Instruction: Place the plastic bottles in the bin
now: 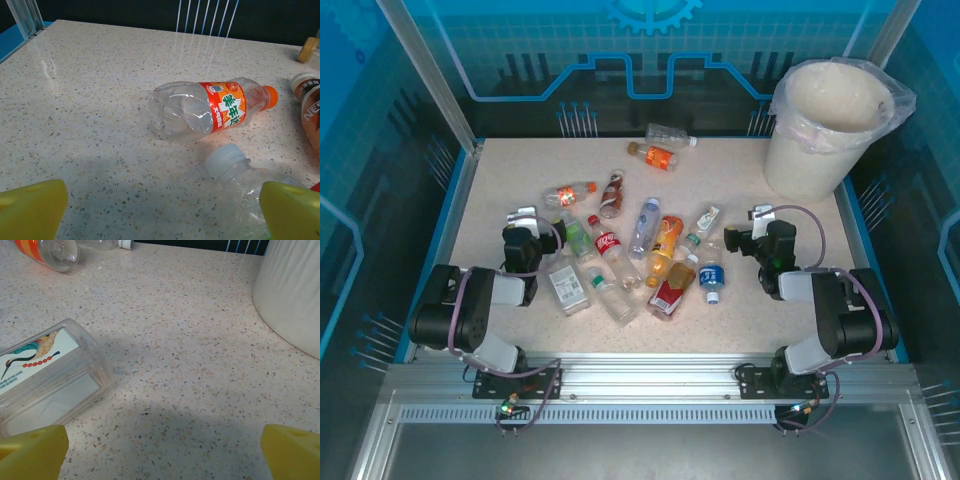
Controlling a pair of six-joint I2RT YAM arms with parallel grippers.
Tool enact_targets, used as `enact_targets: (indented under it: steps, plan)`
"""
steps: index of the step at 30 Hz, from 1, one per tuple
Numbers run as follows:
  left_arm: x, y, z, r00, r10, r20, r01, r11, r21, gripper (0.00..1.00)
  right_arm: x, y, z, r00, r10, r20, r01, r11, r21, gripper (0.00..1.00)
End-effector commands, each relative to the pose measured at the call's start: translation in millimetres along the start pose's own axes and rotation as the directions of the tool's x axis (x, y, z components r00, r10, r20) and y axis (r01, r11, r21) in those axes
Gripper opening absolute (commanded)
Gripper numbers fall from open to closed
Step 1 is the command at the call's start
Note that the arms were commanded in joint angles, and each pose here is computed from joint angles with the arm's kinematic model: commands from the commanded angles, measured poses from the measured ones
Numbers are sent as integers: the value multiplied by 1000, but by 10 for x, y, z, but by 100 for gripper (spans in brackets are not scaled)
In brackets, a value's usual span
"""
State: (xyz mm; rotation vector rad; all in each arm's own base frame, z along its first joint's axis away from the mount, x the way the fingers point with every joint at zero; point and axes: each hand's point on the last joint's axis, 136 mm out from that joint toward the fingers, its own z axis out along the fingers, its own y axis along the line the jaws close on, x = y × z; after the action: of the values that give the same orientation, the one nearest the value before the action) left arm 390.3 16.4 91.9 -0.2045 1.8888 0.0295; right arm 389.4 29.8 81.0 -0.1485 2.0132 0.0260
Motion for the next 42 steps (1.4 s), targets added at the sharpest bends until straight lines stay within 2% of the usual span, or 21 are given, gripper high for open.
enact_targets:
  steps: [1, 15, 21, 27, 30, 33, 37, 42]
  plan:
    - [-57, -30, 25, 1000, 18, 13, -18, 1000, 6, 99, -151, -22, 14, 999, -4, 44, 4, 1000, 3, 100]
    - [-53, -24, 17, 1000, 20, 16, -20, 1000, 1, 99, -152, -19, 14, 999, -5, 44, 4, 1000, 2, 100]
    - [-76, 6, -128, 995, 13, 97, -12, 1000, -7, 99, -155, -17, 16, 999, -5, 45, 5, 1000, 1, 100]
    - [-81, 1, -83, 997, 17, 75, -16, 1000, -12, 99, -148, -19, 13, 999, -4, 44, 4, 1000, 2, 100]
    - [-133, 11, -111, 998, 21, 65, -18, 999, -36, 99, -238, 13, 3, 1000, -13, 21, 13, 1000, -19, 100]
    - [-213, 6, -130, 997, 39, 64, -34, 997, -65, 99, -362, 28, -8, 999, -14, -52, 12, 999, -37, 100]
    - [-302, -59, -121, 997, 66, 35, -64, 996, -59, 99, -531, 70, -76, 999, -32, -23, 31, 998, -58, 100]
    - [-562, -170, -250, 991, 124, 50, -118, 987, -107, 99, -718, 8, -247, 997, 57, -46, -58, 998, -19, 100]
